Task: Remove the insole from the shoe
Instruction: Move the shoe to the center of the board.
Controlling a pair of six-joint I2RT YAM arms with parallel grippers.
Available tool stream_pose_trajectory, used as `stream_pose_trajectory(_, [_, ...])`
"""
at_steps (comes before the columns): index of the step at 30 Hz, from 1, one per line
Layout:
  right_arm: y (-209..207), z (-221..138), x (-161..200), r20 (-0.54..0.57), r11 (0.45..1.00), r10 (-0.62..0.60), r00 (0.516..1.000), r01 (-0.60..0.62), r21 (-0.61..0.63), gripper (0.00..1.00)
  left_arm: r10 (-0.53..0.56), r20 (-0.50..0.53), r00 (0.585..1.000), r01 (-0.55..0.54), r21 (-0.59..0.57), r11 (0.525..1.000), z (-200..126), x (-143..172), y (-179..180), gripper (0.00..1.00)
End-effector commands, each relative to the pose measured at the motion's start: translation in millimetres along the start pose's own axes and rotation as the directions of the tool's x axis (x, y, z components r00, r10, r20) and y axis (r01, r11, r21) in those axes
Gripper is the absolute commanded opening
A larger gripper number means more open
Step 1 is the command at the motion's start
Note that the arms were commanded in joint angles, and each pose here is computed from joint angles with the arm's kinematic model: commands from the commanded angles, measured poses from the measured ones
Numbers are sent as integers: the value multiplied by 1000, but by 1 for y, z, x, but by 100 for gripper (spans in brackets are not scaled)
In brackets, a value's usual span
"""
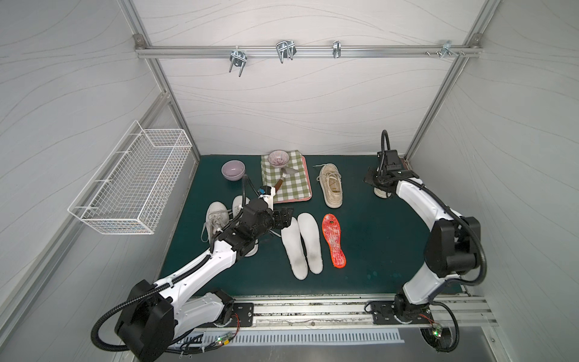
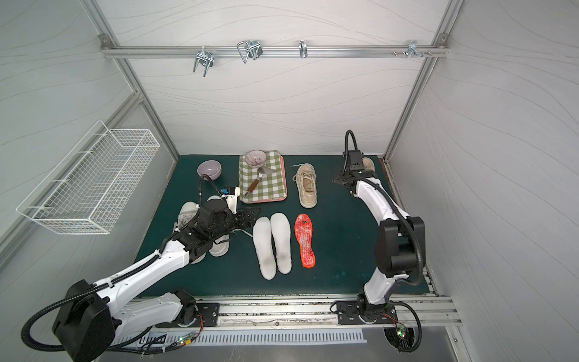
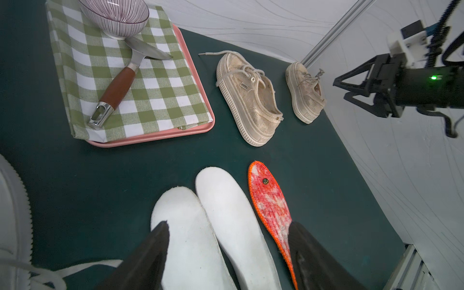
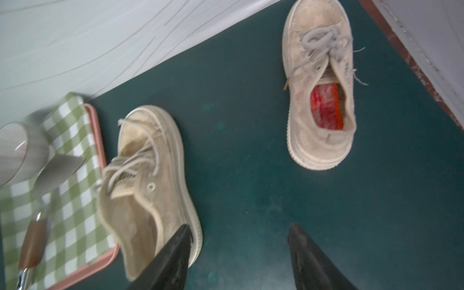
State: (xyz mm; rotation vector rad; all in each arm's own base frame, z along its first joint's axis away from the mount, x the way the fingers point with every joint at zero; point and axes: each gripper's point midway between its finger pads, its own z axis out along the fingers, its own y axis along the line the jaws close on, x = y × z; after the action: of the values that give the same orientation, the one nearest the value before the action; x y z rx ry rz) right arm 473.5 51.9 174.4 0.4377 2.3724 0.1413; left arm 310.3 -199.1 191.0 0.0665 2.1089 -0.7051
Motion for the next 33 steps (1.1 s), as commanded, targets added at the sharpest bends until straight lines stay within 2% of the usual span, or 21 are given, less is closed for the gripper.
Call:
stream_pose_trajectory(1, [-30,22,-9,-46,997,14,999,-10,80,60,22,63,998,-25,43,999,-7,-18,-11,77])
stream_pose_trajectory(7, [-48,66,-23,-112,994,64,992,-53,100,55,26,59,998,-29,59,998,-6,-18,-14,78])
stream_pose_trajectory(16, [-63,116,-30,-165,988,49,985,-24,153,49,33,49,998,-36,57,998,-4,-16,-13,79])
stream_pose_trajectory(21, [-65,137,-19,-217,990,59,974,-29,138,37,33,47,998,-34,41,999,-2,-15,-10,79])
stream_pose_trajectory(25, [-46,132,-10,-272,997,52,961,-36,61,13,28,45,999,-31,47,998,-1,-14,-11,79])
stream_pose_trajectory(27, [-38,120,-5,-277,998,25,961,-8,60,4,24,45,999,-26,56,998,-1,-15,-13,79])
stream_pose_trajectory(33, [-24,82,19,-245,999,-15,969,26,42,0,15,28,1000,-16,56,998,3,-12,-12,79])
